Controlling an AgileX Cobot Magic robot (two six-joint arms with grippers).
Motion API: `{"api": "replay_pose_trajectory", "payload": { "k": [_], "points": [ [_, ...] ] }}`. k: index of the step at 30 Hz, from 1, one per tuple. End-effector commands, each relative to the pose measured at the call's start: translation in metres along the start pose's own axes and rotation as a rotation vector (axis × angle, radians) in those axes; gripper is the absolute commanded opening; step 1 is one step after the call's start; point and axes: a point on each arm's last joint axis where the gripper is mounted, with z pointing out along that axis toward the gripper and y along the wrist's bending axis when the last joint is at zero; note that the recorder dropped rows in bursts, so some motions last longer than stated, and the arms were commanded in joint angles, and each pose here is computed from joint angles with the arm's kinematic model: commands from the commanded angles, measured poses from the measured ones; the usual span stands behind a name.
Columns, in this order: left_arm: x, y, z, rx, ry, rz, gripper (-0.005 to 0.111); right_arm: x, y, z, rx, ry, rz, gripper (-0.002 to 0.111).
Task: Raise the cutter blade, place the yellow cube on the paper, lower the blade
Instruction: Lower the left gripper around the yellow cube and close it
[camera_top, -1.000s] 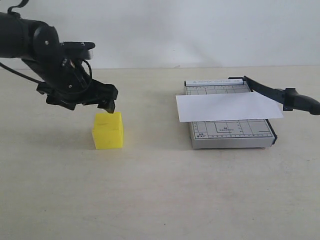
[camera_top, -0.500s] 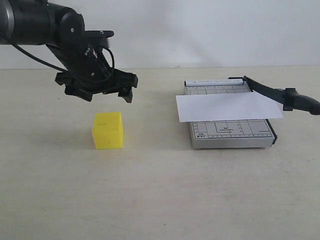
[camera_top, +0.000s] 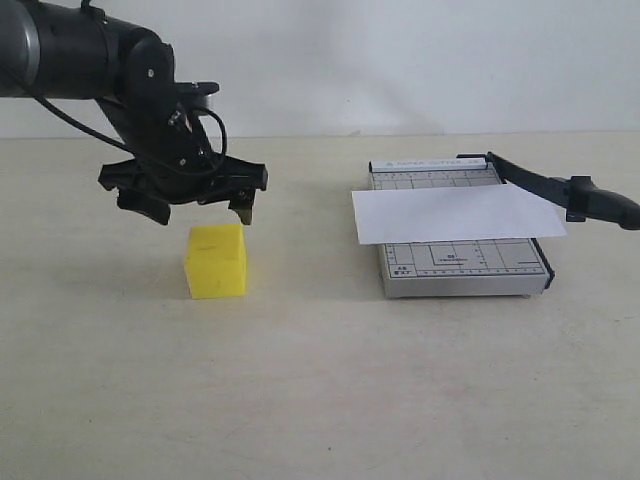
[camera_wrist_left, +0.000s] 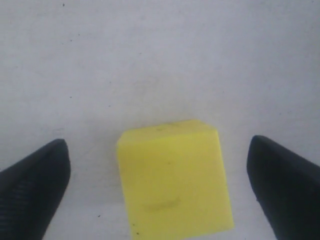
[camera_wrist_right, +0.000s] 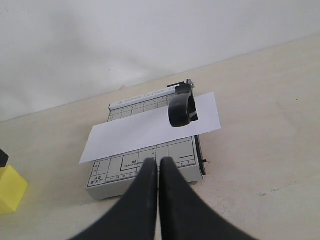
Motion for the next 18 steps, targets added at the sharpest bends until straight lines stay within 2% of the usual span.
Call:
{"api": "replay_pose_trajectory", "payload": {
  "k": [1,18],
  "points": [
    [0.0041,-0.0021,0.0105,-0.008,0.044,-0.019,0.090,0.0006,-0.0002,-0.0008,-0.002,-0.008,-0.004,0.001],
    [0.0018,-0.0050,0.0166,0.020,0.016,-0.078,0.090,0.0010,-0.0003,-0.0008,-0.001,-0.003,-0.004,0.001]
  ]
}}
